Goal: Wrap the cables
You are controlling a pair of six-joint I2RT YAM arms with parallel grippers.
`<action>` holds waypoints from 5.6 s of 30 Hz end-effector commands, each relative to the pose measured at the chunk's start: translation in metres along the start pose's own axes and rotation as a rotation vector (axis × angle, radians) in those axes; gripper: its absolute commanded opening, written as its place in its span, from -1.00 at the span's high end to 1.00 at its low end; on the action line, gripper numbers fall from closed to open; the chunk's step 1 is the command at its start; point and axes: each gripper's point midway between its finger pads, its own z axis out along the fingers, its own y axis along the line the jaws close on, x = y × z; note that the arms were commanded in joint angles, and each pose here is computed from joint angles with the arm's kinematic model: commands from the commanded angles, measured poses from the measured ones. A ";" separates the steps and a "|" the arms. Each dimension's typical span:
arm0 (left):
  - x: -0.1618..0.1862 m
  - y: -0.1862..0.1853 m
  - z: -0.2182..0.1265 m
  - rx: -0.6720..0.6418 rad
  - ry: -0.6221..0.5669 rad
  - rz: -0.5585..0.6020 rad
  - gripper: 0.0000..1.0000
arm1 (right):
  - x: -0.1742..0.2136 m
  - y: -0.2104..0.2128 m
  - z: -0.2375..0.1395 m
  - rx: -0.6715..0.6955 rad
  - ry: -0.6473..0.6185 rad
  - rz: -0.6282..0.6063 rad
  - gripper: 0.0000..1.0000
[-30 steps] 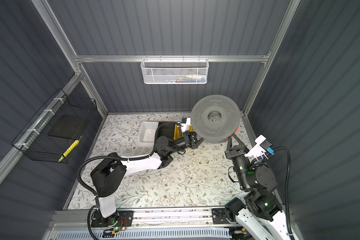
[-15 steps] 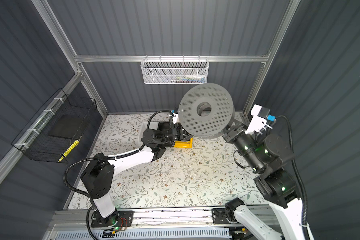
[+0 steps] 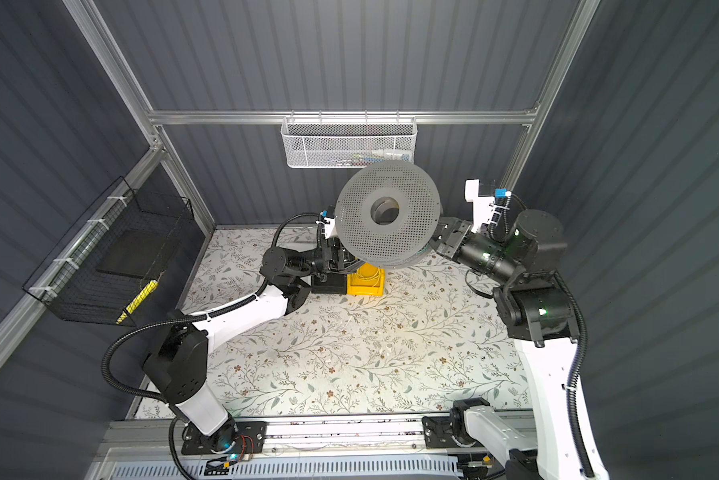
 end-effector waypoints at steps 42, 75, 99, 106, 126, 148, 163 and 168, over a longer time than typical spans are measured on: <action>-0.008 0.061 -0.082 -0.711 -0.169 0.156 1.00 | 0.020 -0.086 -0.021 0.083 0.010 -0.034 -0.13; 0.195 0.228 -0.202 -0.775 0.101 -0.377 1.00 | 0.067 -0.188 -0.005 0.338 0.153 -0.042 -0.15; 0.216 0.198 -0.285 -1.334 0.226 -0.295 -0.56 | 0.061 -0.167 -0.012 0.318 0.098 -0.100 -0.25; 0.151 0.146 -0.310 -1.643 0.164 -0.087 -0.77 | 0.034 -0.199 -0.034 0.596 0.020 -0.251 -0.98; 0.023 0.162 -0.482 -2.105 -0.337 0.655 -0.99 | 0.073 -0.353 -0.074 0.891 -0.305 -0.697 -0.98; 0.017 0.210 -0.533 -2.075 -0.346 0.661 -1.00 | 0.091 -0.424 -0.059 0.889 -0.228 -0.596 -0.98; 0.017 0.209 -0.532 -2.072 -0.347 0.662 -0.99 | 0.092 -0.428 -0.050 0.918 -0.182 -0.608 -0.98; 0.017 0.209 -0.532 -2.073 -0.348 0.662 -1.00 | 0.093 -0.425 -0.052 0.914 -0.192 -0.616 -0.98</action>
